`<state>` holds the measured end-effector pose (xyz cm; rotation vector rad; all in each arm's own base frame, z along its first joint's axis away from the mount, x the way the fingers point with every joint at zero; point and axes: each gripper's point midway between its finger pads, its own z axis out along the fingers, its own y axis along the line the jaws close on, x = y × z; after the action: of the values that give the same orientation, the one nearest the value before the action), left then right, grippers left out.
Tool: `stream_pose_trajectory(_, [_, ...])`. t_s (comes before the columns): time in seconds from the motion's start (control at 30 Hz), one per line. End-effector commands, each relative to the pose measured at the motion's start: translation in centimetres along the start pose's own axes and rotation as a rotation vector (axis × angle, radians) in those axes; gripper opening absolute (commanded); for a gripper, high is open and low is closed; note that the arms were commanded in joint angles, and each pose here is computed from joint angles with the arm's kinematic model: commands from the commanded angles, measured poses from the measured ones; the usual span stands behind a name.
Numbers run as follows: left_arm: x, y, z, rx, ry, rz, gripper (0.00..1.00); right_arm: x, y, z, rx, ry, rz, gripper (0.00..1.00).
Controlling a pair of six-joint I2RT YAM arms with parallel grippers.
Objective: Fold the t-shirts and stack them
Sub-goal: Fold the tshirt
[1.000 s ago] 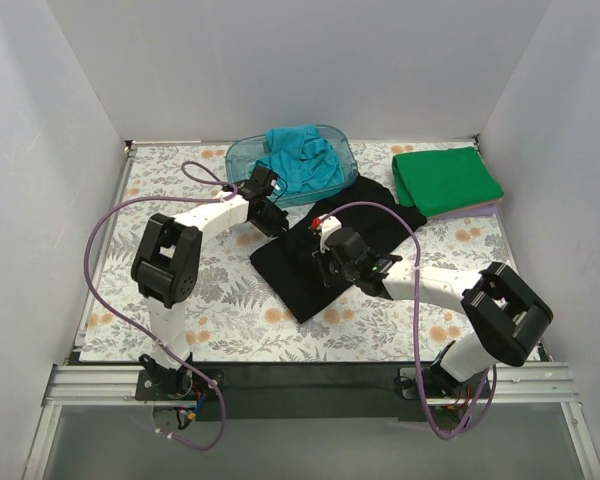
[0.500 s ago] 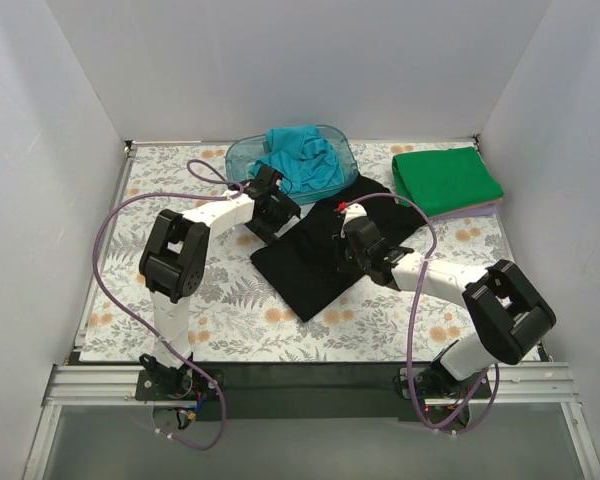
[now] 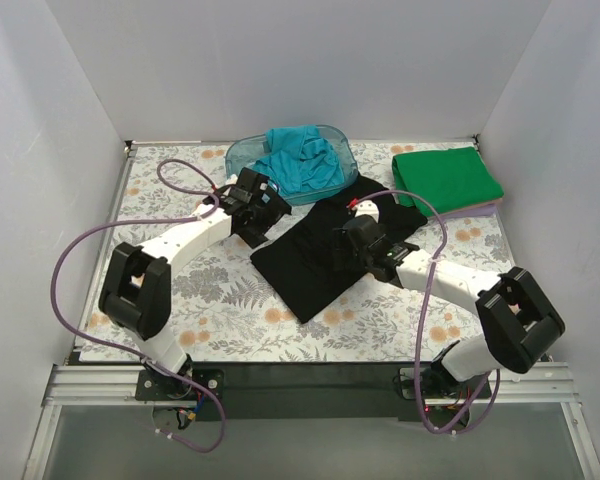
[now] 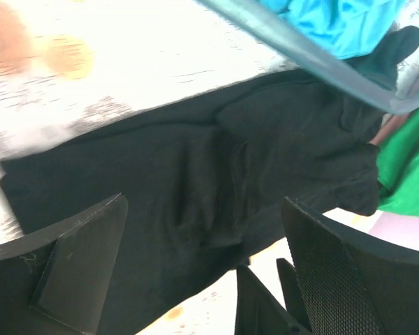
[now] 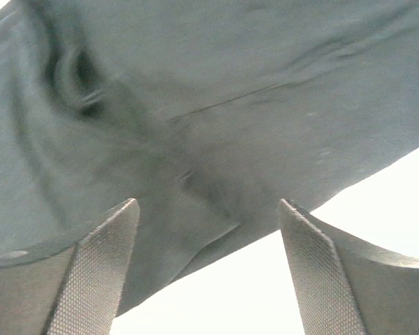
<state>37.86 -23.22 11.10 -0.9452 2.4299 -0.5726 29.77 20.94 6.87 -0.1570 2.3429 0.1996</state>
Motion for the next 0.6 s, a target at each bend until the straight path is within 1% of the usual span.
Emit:
stream_pose_trajectory(0.0, [-0.6,2.9,-1.3,-0.064,-0.065,0.035,0.92,-0.9,3.8,-2.5,-0.152,-0.017,-0.069,0.88])
stream_pose_trajectory(0.03, [-0.4,3.7,-1.2,-0.078,-0.058,0.047,0.92,-0.9,4.5,-2.9,-0.172,-0.032,-0.113,0.91])
stream_pose_trajectory(0.07, [-0.3,5.0,-0.9,-0.11,-0.049,0.052,0.92,-0.3,6.5,-3.8,-0.222,-0.04,-0.175,0.93])
stream_pose_trajectory(0.13, [0.3,6.3,-0.2,-0.141,-0.011,0.066,0.92,0.1,8.1,-4.7,-0.239,-0.061,-0.24,0.92])
stream_pose_trajectory(0.17, [0.7,7.7,0.3,-0.171,0.005,0.067,0.92,0.6,9.7,-5.3,-0.275,-0.062,-0.266,0.93])
stream_pose_trajectory(0.2, [1.1,8.5,0.8,-0.193,0.017,0.065,0.9,1.5,10.6,-5.1,-0.305,-0.029,-0.278,0.93])
stream_pose_trajectory(0.23, [1.1,9.1,1.3,-0.205,0.021,0.056,0.86,2.0,11.6,-5.1,-0.337,-0.009,-0.275,0.94])
stream_pose_trajectory(0.27, [1.4,10.0,1.6,-0.225,0.035,0.055,0.79,2.5,12.8,-5.2,-0.389,0.018,-0.277,0.94])
stream_pose_trajectory(0.33, [1.6,10.8,2.2,-0.242,0.064,0.049,0.71,4.4,14.0,-4.2,-0.402,0.072,-0.304,0.96])
stream_pose_trajectory(0.37, [1.7,11.2,2.4,-0.252,0.063,0.047,0.66,4.5,15.0,-4.1,-0.426,0.078,-0.311,0.95])
stream_pose_trajectory(0.43, [1.8,11.9,2.8,-0.265,0.057,0.046,0.63,6.2,15.7,-3.0,-0.424,0.128,-0.334,0.95])
stream_pose_trajectory(0.53, [2.4,13.4,3.5,-0.307,0.077,0.049,0.46,8.0,16.4,-2.2,-0.431,0.183,-0.34,0.95])
stream_pose_trajectory(0.57, [2.8,14.3,3.7,-0.333,0.088,0.048,0.39,8.8,16.3,-2.0,-0.432,0.205,-0.342,0.94])
